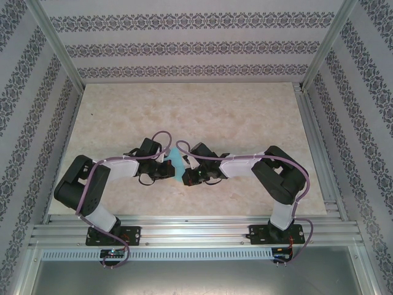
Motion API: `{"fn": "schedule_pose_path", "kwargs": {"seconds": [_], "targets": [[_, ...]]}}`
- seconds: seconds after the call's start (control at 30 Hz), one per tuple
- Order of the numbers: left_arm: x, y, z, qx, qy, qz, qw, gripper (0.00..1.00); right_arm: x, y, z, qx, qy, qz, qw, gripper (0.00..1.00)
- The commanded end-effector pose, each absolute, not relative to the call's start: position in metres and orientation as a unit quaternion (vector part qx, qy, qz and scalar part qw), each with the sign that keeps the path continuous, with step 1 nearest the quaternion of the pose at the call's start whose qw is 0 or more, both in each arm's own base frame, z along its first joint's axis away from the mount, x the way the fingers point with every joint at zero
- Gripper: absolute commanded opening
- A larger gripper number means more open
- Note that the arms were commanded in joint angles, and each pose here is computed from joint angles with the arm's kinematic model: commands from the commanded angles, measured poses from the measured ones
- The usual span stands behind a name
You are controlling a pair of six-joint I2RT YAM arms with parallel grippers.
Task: Fold a paper plane with a square sheet of paper (fold left side to right side)
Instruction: Third fold the triangle at the center of the table.
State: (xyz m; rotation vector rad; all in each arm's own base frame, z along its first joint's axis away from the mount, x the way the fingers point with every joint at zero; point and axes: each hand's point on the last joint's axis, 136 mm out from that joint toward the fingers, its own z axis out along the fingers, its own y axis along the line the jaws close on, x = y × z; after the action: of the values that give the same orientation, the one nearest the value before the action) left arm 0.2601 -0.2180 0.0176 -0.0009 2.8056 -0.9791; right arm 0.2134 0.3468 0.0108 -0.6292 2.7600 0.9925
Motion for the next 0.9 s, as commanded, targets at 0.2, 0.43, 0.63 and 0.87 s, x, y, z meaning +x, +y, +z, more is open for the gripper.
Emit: {"fn": "schedule_pose_path", "kwargs": {"seconds": [0.2,0.43,0.63,0.87], "targets": [[0.263,-0.190,-0.016,-0.024,0.970,-0.228,0.080,0.00,0.166,0.296,-0.037,-0.180,0.948,0.262,-0.036,0.00],[0.261,-0.186,-0.026,-0.026,0.975,-0.212,0.069,0.00,0.155,0.283,-0.039,-0.168,0.948,0.264,-0.049,0.00],[0.261,-0.184,-0.028,-0.027,0.976,-0.207,0.068,0.00,0.142,0.265,-0.044,-0.156,0.952,0.256,-0.060,0.00],[0.263,-0.187,-0.025,-0.020,0.975,-0.211,0.069,0.00,0.129,0.248,-0.046,-0.147,0.955,0.249,-0.069,0.00]]}}
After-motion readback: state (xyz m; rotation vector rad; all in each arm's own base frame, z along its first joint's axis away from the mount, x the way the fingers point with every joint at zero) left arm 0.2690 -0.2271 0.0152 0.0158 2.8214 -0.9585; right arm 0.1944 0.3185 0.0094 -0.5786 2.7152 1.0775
